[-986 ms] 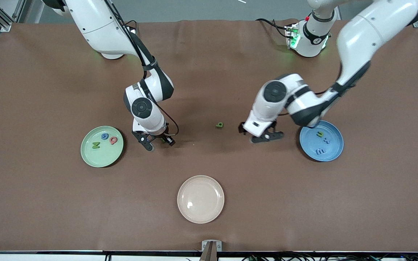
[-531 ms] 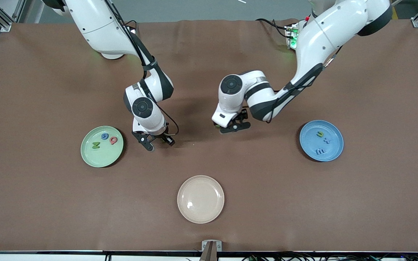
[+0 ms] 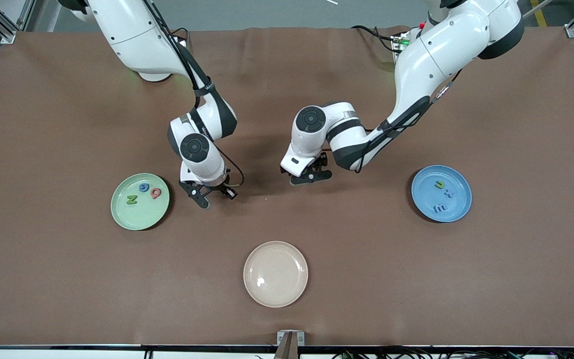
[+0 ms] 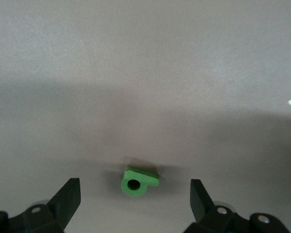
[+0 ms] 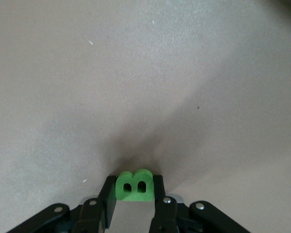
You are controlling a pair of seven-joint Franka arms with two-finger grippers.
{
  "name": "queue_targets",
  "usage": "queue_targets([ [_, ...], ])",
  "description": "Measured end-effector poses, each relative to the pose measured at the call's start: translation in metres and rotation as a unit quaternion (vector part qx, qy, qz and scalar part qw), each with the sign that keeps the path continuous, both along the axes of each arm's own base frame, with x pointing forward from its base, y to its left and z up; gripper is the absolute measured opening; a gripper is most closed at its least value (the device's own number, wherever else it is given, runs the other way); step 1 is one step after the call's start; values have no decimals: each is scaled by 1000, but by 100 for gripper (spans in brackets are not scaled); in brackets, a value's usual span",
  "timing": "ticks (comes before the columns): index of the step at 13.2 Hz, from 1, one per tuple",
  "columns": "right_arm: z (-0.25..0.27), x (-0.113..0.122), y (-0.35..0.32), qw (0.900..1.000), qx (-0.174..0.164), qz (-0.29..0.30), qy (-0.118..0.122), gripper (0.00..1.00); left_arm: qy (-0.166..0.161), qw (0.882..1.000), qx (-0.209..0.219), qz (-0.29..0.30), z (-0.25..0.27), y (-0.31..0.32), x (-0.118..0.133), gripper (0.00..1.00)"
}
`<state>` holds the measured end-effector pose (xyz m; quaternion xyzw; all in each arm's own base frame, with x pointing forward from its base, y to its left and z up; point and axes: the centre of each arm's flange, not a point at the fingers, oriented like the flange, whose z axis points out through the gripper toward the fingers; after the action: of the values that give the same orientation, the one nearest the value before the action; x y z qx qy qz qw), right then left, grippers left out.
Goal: Sort upper and lower case letters into plates
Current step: 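Grasp the green B with the right gripper while the left gripper reaches a letter, then carry the B to the green plate while the left gripper grasps the green letter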
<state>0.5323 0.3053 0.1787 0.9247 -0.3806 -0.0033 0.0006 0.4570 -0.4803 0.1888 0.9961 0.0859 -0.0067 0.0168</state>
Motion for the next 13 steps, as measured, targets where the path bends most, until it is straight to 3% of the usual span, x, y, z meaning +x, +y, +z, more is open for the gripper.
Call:
queue_targets([
  [4, 19, 24, -19, 999, -16, 22, 31, 35, -10, 1000, 11, -13, -14, -15, -10, 96],
  [5, 34, 37, -29, 998, -17, 39, 40, 35, -11, 1000, 10, -15, -14, -16, -11, 85],
  [6, 47, 48, -44, 997, -16, 63, 46, 35, -11, 1000, 9, -14, -14, -16, -11, 82],
  [9, 77, 77, -118, 986, -4, 156, 59, 35, -13, 1000, 8, -13, -13, -15, -8, 74],
  [13, 76, 92, -206, 964, 13, 258, 68, 35, -15, 1000, 12, -10, -16, -11, -3, 69],
])
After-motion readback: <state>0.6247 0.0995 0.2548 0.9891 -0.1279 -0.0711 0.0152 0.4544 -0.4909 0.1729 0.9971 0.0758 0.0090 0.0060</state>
